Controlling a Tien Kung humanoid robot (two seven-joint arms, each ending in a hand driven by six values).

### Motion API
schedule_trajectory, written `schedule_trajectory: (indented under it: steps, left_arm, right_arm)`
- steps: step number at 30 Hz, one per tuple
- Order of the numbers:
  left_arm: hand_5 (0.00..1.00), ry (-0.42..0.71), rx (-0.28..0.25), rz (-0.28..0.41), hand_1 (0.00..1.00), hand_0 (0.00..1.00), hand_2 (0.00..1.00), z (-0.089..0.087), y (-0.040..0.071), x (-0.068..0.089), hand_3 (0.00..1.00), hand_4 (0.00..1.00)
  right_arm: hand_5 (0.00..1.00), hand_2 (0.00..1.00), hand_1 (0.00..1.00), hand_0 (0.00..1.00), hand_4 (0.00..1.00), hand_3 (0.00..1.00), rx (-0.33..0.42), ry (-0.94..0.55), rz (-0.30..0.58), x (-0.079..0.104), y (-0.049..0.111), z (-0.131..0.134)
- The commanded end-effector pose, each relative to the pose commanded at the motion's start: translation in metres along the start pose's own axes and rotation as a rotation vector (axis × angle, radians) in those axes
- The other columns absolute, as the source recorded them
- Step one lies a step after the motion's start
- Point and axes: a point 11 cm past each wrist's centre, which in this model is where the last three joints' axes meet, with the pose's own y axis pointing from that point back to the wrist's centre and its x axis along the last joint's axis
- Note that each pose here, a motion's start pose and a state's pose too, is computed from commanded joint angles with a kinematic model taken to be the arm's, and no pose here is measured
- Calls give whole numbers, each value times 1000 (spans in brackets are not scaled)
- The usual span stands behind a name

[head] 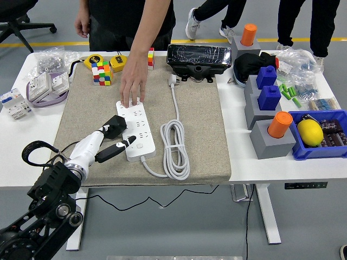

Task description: Pick up the plug,place it near the board,insert it into the board,press the button

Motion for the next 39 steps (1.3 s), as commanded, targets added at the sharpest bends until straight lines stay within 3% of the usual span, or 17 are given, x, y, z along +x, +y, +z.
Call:
schedule_trajectory:
  steps: [14,26,39]
  left_arm:
    - [998,-47,-44,14,958,968,945,16,-7,10,943,998]
    - [998,-88,-66,0,956,973,944,26,-9,8,943,998]
    - [998,-199,-128,36,954,983,939,51,-16,25,941,998]
  right_arm:
    - [998,744,747,770,998,768,4,-2,-4,-2,0,-3]
    - [998,744,747,770,998,768,10,-4,-3,-2,1,-6]
    - [998,744,747,770,998,768,12,-2,0,-2,1,-8]
